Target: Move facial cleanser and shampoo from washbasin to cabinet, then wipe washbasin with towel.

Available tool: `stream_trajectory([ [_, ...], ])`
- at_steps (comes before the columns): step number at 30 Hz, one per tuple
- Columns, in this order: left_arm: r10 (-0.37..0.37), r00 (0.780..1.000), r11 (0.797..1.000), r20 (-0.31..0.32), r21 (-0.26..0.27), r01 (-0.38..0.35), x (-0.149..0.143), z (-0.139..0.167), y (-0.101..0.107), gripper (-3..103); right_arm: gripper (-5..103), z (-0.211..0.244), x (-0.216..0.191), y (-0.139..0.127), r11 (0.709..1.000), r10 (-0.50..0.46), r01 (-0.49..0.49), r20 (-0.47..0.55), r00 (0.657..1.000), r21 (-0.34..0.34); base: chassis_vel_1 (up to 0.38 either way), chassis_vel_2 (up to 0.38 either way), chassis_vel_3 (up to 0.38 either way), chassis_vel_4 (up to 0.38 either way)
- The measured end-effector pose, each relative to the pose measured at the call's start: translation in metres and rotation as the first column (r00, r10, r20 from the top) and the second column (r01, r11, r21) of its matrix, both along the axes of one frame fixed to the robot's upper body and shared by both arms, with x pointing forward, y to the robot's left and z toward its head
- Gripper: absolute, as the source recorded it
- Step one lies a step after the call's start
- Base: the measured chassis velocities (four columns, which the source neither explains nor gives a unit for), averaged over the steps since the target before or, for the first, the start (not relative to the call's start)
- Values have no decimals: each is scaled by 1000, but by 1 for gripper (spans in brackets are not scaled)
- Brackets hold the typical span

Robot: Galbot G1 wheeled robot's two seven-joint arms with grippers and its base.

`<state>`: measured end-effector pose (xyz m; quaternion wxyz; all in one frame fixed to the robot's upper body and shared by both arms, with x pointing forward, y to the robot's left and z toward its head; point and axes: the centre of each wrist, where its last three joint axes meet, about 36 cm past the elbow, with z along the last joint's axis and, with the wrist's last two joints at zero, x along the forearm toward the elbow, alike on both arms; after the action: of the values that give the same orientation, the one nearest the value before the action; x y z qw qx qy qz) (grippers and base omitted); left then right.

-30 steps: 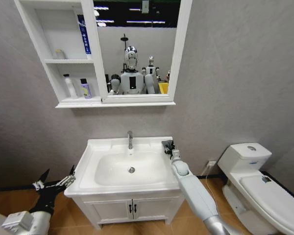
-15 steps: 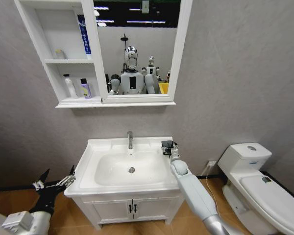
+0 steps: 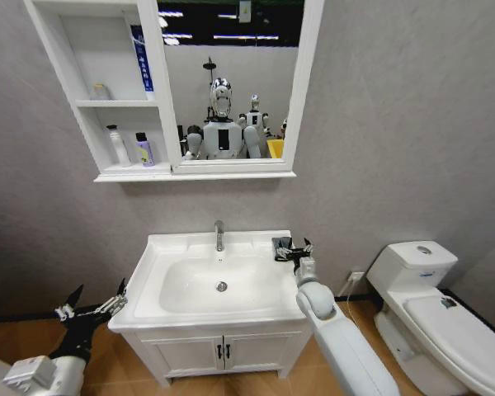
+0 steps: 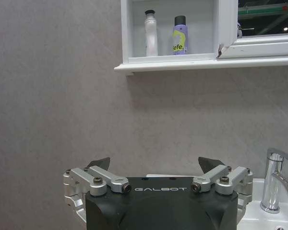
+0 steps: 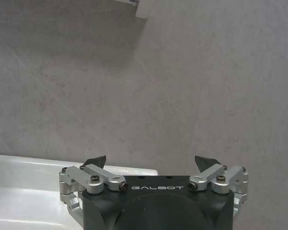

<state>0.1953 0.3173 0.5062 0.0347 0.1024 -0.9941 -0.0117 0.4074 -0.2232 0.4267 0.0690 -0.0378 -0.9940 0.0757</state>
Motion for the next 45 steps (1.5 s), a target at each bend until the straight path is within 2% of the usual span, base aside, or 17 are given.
stream_trajectory([
  [3,0,1000,1000,0,0,0,0,0,0,100,100,18,-40,-7,1000,-6,6,-9,1000,11,0,0,0,0],
  [4,0,1000,1000,0,0,0,0,0,0,100,100,18,-40,-7,1000,-6,6,-9,1000,11,0,0,0,0],
  [7,0,1000,1000,0,0,0,0,0,0,100,100,38,-78,-2,1000,-12,13,-29,1000,24,0,0,0,0],
  [10,0,1000,1000,0,0,0,0,0,0,100,100,51,-101,5,999,-14,16,-46,999,36,0,0,0,0],
  [15,0,1000,1000,0,0,0,0,0,0,100,100,63,-122,12,1000,-18,19,-52,998,18,0,0,0,0],
  [29,0,1000,1000,0,0,0,0,0,0,100,100,67,-137,20,1000,-23,23,-71,997,-2,134,-120,-119,132],
  [45,0,1000,1000,0,0,0,0,0,0,100,100,66,-141,22,1000,6,-7,-64,998,-6,304,-314,-307,304],
])
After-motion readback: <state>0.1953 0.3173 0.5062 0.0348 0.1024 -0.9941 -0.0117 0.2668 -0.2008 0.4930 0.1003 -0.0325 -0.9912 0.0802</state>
